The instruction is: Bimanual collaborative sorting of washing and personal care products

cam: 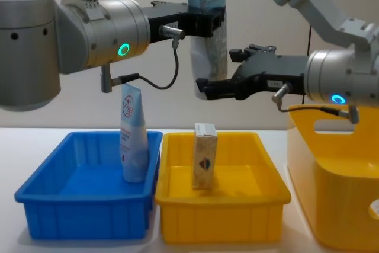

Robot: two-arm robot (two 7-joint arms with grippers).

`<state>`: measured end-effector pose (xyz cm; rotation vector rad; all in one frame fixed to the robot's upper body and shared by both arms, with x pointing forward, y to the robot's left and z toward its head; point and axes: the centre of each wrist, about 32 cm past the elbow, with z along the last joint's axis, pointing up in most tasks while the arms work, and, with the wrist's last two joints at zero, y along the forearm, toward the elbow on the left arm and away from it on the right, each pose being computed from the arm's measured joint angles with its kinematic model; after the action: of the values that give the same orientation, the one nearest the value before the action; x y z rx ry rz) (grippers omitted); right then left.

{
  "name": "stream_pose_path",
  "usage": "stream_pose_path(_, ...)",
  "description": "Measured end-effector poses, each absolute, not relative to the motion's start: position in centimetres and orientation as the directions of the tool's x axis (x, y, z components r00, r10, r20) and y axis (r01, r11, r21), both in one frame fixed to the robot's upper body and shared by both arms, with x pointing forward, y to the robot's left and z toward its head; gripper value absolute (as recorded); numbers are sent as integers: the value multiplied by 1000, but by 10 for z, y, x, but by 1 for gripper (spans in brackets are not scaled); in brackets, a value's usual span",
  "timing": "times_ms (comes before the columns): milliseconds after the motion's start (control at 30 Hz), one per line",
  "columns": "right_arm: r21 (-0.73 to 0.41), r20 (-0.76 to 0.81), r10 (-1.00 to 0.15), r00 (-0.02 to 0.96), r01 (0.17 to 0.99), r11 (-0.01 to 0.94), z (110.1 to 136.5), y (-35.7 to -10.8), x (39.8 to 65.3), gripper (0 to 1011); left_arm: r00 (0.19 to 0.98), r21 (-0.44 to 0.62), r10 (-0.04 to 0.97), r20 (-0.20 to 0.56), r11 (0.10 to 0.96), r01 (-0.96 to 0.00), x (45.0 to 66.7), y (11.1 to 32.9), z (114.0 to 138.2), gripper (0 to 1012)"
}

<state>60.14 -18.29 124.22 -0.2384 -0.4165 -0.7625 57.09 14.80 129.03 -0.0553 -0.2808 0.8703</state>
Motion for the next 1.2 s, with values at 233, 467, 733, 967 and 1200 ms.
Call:
stream_pose_path(233, -59, 444, -616, 650, 708, 704, 1243, -177, 608, 1000, 615, -164, 759, 215, 649, -743, 569, 148, 1290, 242)
stream_pose_path(467, -50, 437, -621, 651, 707, 705, 1243, -173, 613, 1000, 616, -168, 759, 210, 649, -742, 568, 148, 1288, 242)
stream_pose_path(733, -43, 427, -627, 652, 707, 706, 1243, -169, 616, 863, 617, -172, 759, 207, 649, -741, 568, 148, 1288, 242)
stream_pose_path(967, -40, 423, -628, 653, 706, 707, 1243, -168, 618, 664, 617, -174, 759, 206, 649, -740, 567, 148, 1287, 242)
stream_pose_path(1200, -36, 420, -631, 652, 707, 707, 1244, -167, 619, 505, 617, -175, 760, 205, 649, -741, 567, 148, 1287, 242)
